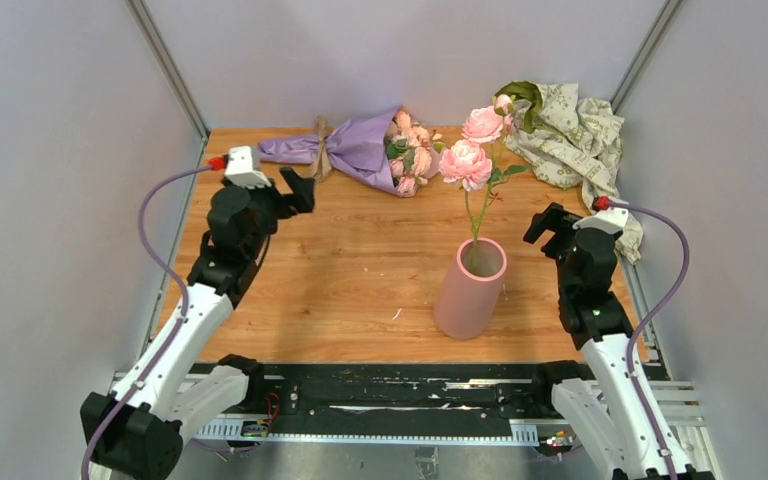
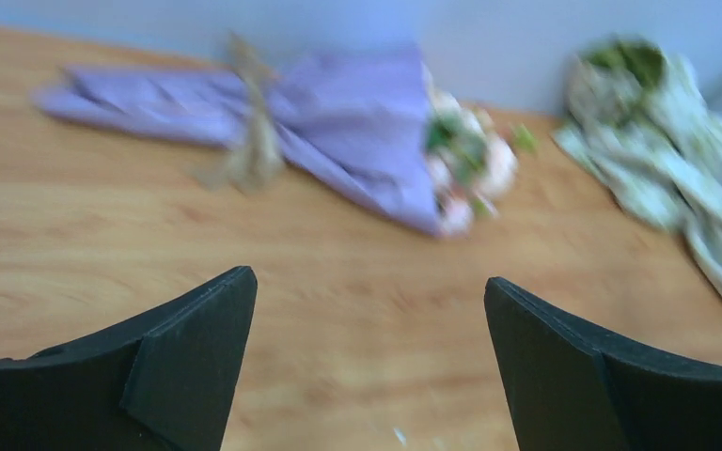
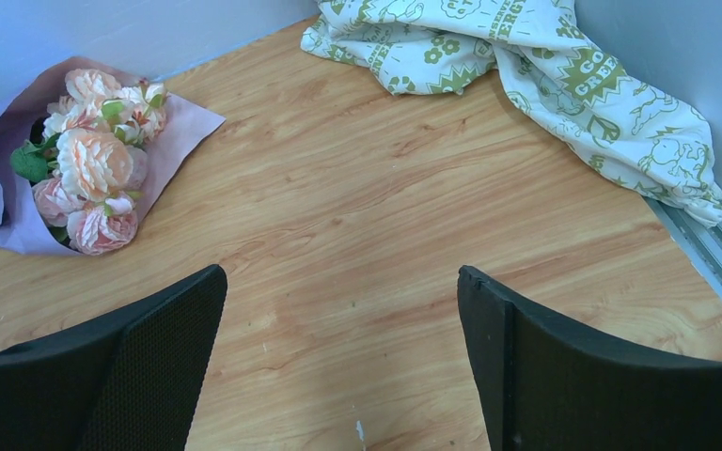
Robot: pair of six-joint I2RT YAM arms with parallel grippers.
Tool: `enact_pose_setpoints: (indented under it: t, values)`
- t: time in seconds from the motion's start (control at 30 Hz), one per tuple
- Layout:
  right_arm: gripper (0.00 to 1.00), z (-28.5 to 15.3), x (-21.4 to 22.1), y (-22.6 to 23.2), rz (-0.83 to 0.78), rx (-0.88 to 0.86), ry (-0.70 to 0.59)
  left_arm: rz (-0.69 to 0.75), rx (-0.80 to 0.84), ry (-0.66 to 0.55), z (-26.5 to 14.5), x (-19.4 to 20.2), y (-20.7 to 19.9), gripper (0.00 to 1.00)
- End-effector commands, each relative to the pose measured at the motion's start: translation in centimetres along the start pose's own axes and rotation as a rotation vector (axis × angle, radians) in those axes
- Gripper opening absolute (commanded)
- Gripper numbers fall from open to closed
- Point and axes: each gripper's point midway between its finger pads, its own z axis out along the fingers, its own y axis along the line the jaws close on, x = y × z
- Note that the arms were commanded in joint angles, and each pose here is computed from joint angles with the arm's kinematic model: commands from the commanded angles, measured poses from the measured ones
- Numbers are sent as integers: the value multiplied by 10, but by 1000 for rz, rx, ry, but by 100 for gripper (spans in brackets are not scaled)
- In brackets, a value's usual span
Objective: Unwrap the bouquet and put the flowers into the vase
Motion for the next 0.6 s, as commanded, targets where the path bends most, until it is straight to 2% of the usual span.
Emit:
enact_pose_setpoints:
  t: [0.0,0.07,0.1,0.13,0.17,0.2,0.27,0.37,0.43,0.5,0.57]
  values:
    - [95,-6,12,-3,19,10,26,-182,234,519,-37,126,-49,97]
    - [95,-8,12,-4,19,9,23,-235,311,597,-48,145,-62,85]
    - [95,-9,12,-4,16,8,21,-262,351,619,-56,152,-67,69]
    - [95,-10,11,-5,13,8,21,-283,374,630,-64,156,-69,37]
    - [95,-12,10,-5,9,7,20,-304,389,644,-73,163,-71,21]
    - [94,-13,10,-6,3,5,21,-329,408,669,-86,175,-72,9]
    - [91,-15,14,-6,-4,-1,28,-369,476,694,-108,186,-80,0]
    - [78,-17,27,-7,2,-13,57,-380,556,735,-139,200,-94,0]
    - [62,-17,38,-8,17,-14,75,-355,583,757,-154,205,-102,0]
    - [42,-17,49,-10,24,-11,94,-351,638,792,-169,210,-115,0]
    - [30,-17,56,-12,27,-8,106,-355,703,871,-186,225,-129,0]
